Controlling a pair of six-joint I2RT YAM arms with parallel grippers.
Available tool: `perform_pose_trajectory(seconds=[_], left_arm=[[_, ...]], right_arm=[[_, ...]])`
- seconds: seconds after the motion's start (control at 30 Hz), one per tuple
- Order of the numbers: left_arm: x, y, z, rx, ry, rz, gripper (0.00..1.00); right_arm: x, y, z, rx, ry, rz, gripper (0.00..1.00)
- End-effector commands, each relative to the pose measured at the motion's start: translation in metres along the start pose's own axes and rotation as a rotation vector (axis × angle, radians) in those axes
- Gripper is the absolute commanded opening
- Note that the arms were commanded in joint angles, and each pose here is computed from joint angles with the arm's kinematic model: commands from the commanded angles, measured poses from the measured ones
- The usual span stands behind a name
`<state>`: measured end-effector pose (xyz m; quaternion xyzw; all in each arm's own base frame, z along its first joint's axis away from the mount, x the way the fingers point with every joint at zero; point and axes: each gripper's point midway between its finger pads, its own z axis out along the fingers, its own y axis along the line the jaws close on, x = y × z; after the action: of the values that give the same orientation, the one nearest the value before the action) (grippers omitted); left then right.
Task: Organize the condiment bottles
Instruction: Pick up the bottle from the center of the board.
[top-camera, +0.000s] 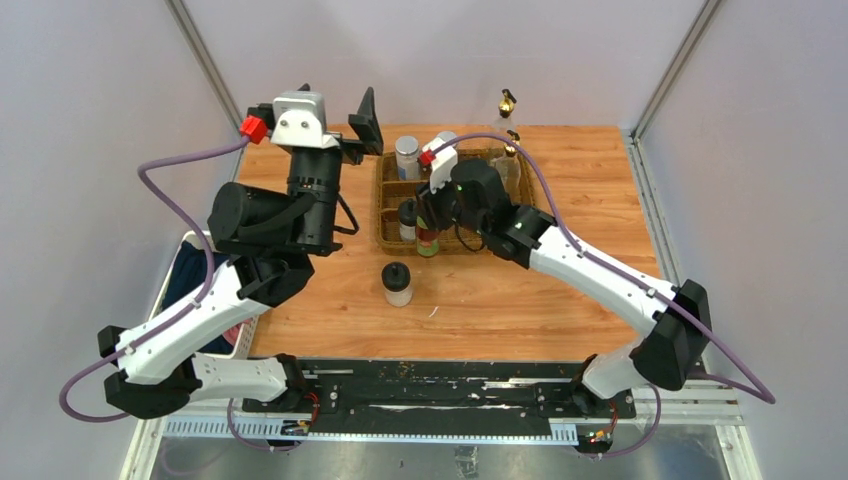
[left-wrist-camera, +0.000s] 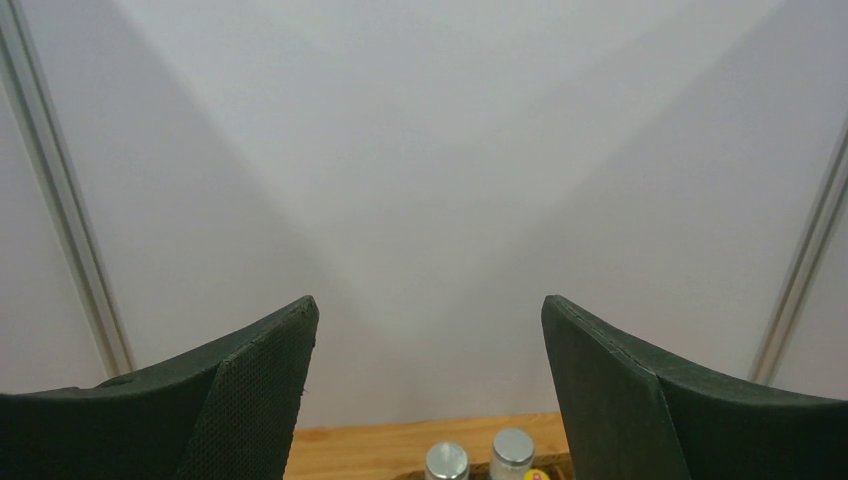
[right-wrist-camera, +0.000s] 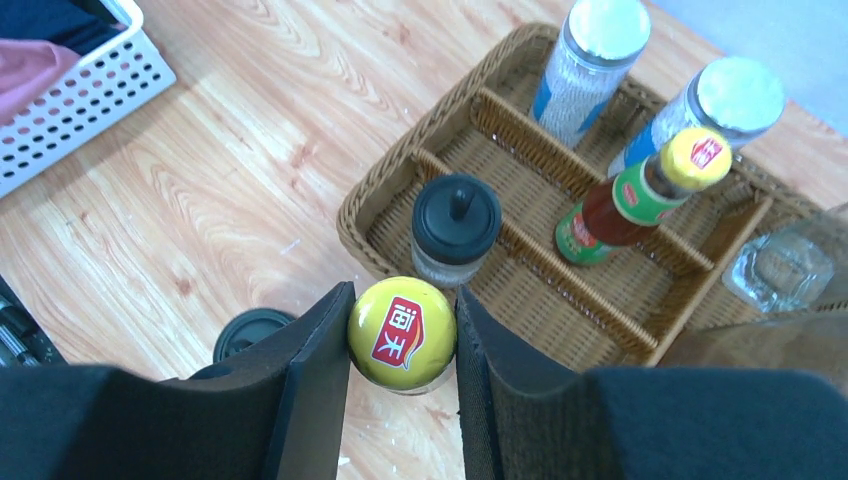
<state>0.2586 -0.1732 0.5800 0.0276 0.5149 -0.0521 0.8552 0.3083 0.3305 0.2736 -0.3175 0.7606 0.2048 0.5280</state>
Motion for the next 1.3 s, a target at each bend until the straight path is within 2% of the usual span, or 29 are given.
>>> perform_pose_trajectory(seconds=[0.0,0.53,1.27], left_arm=[[-0.031,0.015,0.004,-0.041,-0.067,-0.039,0.88],[-0.056,0.027,0.007,-0.074,-0.127,-0.064,0.86],[-0.060,0.031,0.005,-0.072,-0.142,-0.054,0.86]], right_arm=[[-0.064,0.003,-0.009,-0.019,-0.144,-0.045,0.00],[-0.141,0.002,-0.007,-0.022,-0.259,-0.105,0.00],[-0.184,-0.014,0.002,-0.019,-0.327,-0.132,0.00]])
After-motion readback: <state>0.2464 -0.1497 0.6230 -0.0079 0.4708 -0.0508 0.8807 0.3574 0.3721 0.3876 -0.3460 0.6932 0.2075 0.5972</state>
